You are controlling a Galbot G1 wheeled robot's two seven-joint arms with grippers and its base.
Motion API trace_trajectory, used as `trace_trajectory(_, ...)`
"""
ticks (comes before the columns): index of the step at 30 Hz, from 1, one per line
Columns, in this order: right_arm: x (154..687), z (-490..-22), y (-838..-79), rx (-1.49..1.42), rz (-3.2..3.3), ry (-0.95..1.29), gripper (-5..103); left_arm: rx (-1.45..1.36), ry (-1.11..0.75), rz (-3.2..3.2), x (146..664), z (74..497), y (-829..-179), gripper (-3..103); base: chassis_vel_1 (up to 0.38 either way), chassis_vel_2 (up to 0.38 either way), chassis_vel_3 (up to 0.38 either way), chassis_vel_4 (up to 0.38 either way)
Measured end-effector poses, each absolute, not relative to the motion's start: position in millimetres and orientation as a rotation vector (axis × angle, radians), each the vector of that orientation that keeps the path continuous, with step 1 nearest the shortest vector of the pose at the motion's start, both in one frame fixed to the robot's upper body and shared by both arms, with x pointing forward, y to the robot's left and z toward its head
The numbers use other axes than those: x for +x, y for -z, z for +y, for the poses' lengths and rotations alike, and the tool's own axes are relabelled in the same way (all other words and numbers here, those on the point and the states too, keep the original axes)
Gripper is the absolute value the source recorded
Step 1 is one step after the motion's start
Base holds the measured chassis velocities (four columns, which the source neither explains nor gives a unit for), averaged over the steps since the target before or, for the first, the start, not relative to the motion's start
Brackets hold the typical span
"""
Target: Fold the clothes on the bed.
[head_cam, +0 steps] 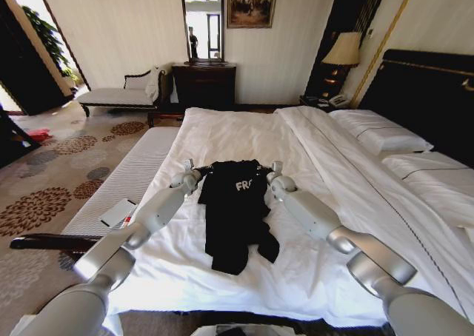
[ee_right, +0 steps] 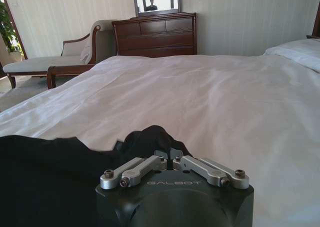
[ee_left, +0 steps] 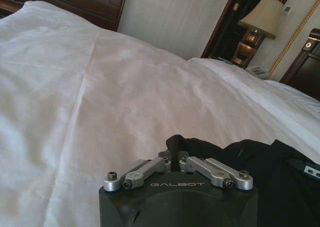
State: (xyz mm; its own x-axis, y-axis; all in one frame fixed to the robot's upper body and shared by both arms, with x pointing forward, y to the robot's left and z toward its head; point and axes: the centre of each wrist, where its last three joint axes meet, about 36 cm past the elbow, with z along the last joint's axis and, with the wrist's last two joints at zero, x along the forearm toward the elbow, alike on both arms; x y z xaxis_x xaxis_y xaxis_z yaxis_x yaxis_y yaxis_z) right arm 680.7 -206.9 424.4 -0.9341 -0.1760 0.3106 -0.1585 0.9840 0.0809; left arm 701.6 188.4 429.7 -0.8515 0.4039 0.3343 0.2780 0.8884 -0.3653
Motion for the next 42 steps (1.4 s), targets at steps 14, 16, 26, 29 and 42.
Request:
trace_trajectory(14, 697, -225, -404, 0.114, -2.796, 0.091, 0, -0.455, -0.416, -2.624, 723, 164, -414, 2, 0.0, 0.0, 0.0, 0.0)
trace_trajectory(16, 697, -227, -404, 0.11, -2.797, 0.092, 0, -0.452, -0.411, -2.623, 726, 164, -414, 2, 0.0, 0.0, 0.0, 0.0)
trace_trajectory(26, 698, -227, -401, 0.089, -2.799, 0.096, -3, -0.461, -0.382, -2.637, 733, 155, -418, 2, 0.0, 0.0, 0.0, 0.0)
trace_trajectory(29, 696, -226, -401, 0.1, -2.802, 0.094, 6, -0.451, -0.369, -2.641, 731, 155, -418, 3, 0.0, 0.0, 0.0, 0.0)
trace_trajectory(42, 683, -236, -420, 0.126, -2.826, 0.112, 66, -0.392, -0.328, -2.679, 718, 184, -412, 62, 0.0, 0.0, 0.0, 0.0)
